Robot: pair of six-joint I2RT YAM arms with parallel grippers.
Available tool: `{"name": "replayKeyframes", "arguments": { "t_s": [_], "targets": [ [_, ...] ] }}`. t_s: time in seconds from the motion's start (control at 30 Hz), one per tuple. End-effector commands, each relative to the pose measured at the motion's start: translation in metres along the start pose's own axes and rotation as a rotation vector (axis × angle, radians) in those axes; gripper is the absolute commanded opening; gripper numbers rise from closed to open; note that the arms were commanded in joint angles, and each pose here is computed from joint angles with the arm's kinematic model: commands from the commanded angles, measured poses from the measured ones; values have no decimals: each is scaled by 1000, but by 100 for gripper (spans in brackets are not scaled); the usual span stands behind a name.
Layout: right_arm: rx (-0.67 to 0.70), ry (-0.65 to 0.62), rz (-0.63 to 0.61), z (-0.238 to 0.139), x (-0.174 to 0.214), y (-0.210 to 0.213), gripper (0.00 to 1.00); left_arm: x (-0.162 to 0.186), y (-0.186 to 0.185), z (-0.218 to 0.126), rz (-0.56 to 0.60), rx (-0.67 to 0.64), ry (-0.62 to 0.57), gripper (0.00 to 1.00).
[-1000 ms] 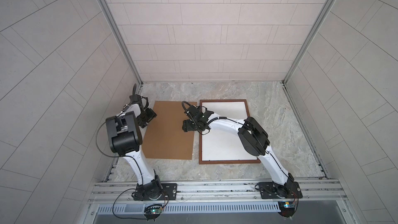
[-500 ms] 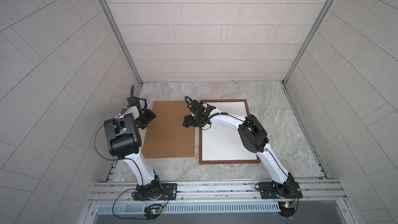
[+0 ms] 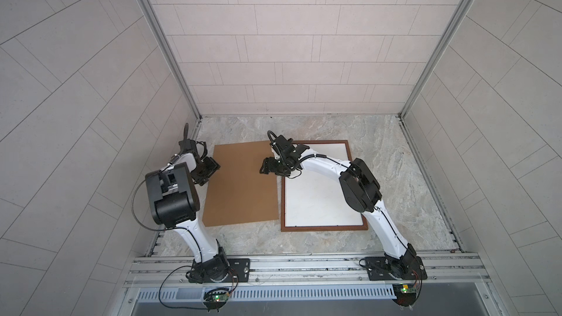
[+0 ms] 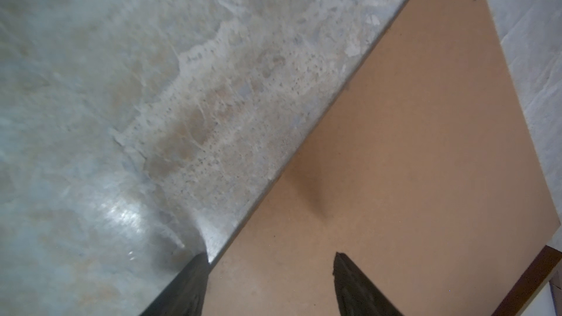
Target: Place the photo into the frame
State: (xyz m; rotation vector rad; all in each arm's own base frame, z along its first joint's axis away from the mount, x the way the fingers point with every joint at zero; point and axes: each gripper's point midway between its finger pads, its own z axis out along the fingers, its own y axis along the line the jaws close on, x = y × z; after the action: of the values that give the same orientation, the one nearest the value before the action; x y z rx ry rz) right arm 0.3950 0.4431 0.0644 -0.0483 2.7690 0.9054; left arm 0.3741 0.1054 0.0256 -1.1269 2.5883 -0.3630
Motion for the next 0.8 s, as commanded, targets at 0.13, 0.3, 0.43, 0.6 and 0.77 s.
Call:
{"name": "replayKeyframes", "arguments": {
  "t_s": [0.13,0.3,0.43,0.6,0.77],
  "targets": [
    [-360,-84,-98,-74,-9,114,77,63,-1,7,-51,48,216,70],
    [-371,-63,-65,-75,-3,106,77,79,-3,6,-80,89,239,70],
    [-350,-58,-58,-77,5,92,77,93,-5,2,-113,132,252,70],
    [-345,-59,-46,-87,15,70,77,104,-4,-10,-116,152,237,69],
    [-357,-48,-24,-93,28,52,77,121,-3,-13,-130,181,264,69]
  ]
}}
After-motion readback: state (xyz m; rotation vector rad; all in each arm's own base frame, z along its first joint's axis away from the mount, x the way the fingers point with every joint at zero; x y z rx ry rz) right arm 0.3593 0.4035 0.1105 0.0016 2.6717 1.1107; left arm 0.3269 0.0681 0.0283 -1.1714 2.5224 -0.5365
